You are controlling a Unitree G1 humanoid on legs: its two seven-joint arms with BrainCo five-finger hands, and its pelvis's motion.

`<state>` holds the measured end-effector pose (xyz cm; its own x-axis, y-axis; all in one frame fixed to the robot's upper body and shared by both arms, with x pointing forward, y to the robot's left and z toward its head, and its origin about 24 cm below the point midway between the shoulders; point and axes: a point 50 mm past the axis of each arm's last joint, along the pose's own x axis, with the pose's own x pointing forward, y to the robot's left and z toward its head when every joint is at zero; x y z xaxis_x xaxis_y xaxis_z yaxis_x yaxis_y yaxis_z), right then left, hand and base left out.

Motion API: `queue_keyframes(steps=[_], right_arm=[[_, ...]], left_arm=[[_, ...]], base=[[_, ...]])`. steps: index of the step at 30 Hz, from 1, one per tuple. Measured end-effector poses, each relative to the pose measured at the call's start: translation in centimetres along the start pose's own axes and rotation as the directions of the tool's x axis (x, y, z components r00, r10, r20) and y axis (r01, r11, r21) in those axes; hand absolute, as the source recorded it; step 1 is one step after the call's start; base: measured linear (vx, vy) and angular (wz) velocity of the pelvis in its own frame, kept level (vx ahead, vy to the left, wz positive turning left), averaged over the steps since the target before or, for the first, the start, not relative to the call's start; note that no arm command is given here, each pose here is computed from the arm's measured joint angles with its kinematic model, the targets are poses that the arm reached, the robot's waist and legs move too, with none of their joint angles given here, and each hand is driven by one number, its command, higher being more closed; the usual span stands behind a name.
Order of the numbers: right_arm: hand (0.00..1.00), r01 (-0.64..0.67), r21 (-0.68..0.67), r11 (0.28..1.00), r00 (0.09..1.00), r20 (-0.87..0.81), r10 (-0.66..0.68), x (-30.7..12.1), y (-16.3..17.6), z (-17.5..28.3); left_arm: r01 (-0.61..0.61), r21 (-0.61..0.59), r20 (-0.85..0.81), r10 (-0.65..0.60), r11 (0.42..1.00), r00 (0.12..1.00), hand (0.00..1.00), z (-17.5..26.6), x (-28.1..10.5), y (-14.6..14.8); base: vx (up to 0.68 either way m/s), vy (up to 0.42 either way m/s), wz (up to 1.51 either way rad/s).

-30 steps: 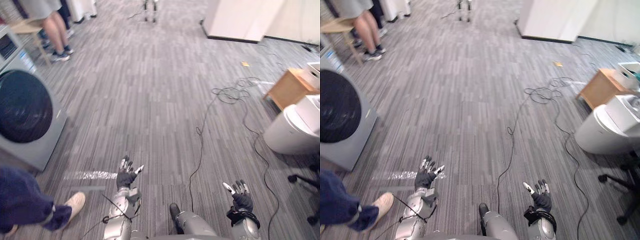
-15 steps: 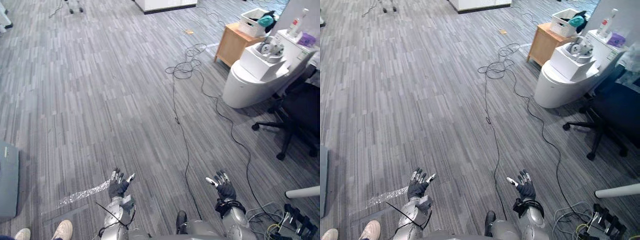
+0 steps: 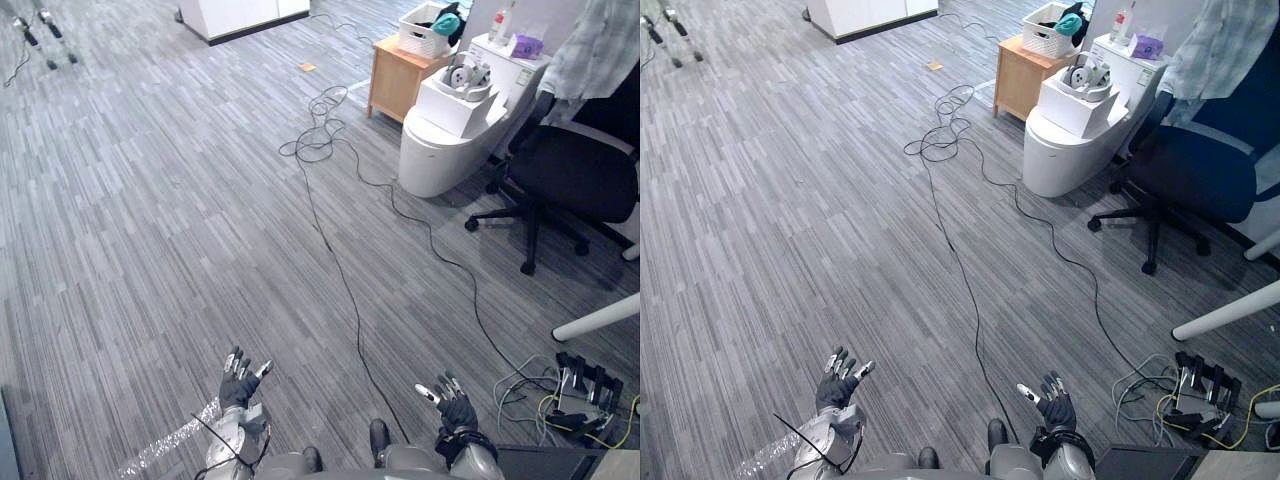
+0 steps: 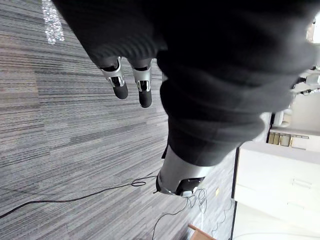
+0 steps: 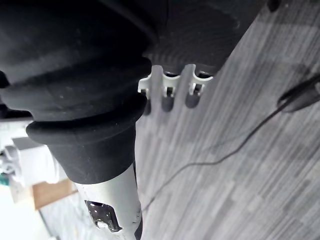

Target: Organize washtable

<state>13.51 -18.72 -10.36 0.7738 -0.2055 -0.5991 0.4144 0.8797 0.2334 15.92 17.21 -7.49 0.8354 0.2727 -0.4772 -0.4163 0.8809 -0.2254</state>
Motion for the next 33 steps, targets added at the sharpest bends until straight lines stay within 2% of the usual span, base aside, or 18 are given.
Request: queue_keyframes(steps=[3,4,10,14,16,19,22,27,33], right_arm=[[0.0,0.001,-0.023,1.0,1.0,0.001,-0.001,0.0,0.0,0.0],[0.0,-0.044,-0.04,0.998,0.999,-0.02,0.043,0.3,1.3,-0.5],[0.0,-0.018,-0.035,0.999,0.999,-0.039,0.017,0.4,0.7,-0.8],[0.0,0.107,-0.047,0.993,0.979,-0.167,-0.113,0.4,-1.9,-3.3],[0.0,0.2,-0.055,0.978,0.943,-0.259,-0.208,-0.2,-3.5,-5.2],[0.0,0.297,-0.071,0.952,0.894,-0.329,-0.304,-0.7,-5.1,-6.4],[0.0,0.327,-0.112,0.938,0.869,-0.356,-0.345,-1.2,-5.7,-6.9],[0.0,0.31,-0.14,0.94,0.874,-0.348,-0.34,-1.0,-5.6,-6.7],[0.0,0.284,-0.142,0.948,0.891,-0.326,-0.316,-0.1,-4.7,-6.0]], left_arm=[[0.034,0.022,0.014,-0.035,0.999,0.999,0.0,0.5,0.4,-0.6],[0.078,0.047,-0.01,-0.078,0.996,0.997,0.0,-0.3,0.3,-1.5],[0.053,0.056,-0.05,-0.05,0.997,0.997,0.0,-1.3,0.4,-0.9],[-0.044,0.124,-0.233,0.072,0.991,0.97,0.0,-5.4,-0.3,1.9],[-0.117,0.173,-0.332,0.169,0.978,0.928,0.0,-7.5,-1.3,4.3],[-0.161,0.241,-0.429,0.254,0.957,0.867,0.0,-9.1,-2.2,6.7],[-0.146,0.262,-0.434,0.252,0.954,0.865,0.0,-9.1,-2.1,6.8],[-0.097,0.291,-0.429,0.22,0.952,0.876,0.0,-8.9,-1.6,6.2],[-0.098,0.298,-0.417,0.222,0.949,0.881,0.0,-8.6,-1.4,6.4]], base=[[0.03,0.068,-0.15],[0.0,0.0,0.0],[0.0,0.0,0.05],[0.02,-0.004,0.16],[0.0,-0.012,0.23],[-0.03,-0.016,0.08],[-0.04,-0.011,-0.14],[-0.04,-0.021,-0.2],[0.04,0.011,0.02]])
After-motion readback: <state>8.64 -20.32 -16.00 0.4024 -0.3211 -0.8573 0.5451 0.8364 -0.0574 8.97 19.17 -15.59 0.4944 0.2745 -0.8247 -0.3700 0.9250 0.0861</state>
